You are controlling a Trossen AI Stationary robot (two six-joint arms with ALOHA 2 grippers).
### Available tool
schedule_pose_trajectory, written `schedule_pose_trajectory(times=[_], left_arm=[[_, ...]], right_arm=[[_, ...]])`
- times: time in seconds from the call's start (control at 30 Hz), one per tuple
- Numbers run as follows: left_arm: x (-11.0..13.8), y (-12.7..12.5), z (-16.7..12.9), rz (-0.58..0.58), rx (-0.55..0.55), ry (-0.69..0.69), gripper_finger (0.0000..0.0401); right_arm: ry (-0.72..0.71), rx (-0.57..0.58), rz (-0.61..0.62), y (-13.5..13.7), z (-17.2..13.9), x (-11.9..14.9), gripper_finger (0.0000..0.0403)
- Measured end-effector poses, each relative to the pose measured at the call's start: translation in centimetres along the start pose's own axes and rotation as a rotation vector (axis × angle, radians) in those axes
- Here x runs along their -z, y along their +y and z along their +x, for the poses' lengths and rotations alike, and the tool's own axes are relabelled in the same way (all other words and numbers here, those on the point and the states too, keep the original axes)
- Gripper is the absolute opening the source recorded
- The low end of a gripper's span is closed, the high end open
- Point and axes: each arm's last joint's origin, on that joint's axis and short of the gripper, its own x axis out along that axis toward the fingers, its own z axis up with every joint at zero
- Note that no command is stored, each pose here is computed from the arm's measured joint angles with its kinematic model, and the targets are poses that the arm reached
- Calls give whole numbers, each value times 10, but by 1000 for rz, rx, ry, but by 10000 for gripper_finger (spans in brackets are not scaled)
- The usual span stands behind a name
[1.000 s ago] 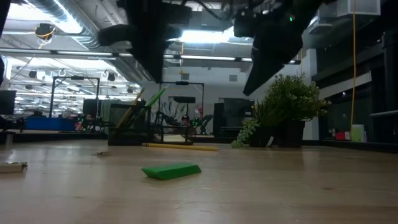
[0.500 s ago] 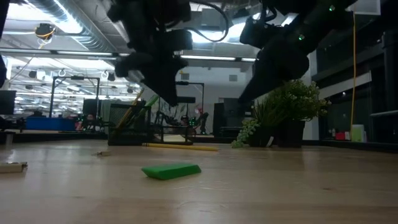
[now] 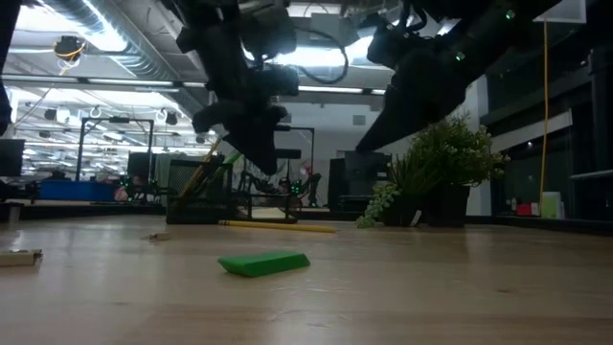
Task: Pick and place office supplies into organizer
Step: Put the yellow pencil into the desk organizer
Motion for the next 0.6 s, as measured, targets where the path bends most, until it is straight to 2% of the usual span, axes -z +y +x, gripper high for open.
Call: schedule_pose_trajectory(times=[0.27, 0.6], left_arm=[[9, -8, 34, 12, 46, 129, 92], [20, 6, 40, -19, 39, 166, 84]], right_arm=[[-14, -60, 53, 2, 0, -2, 35], [-19, -74, 48, 6, -1, -2, 35]])
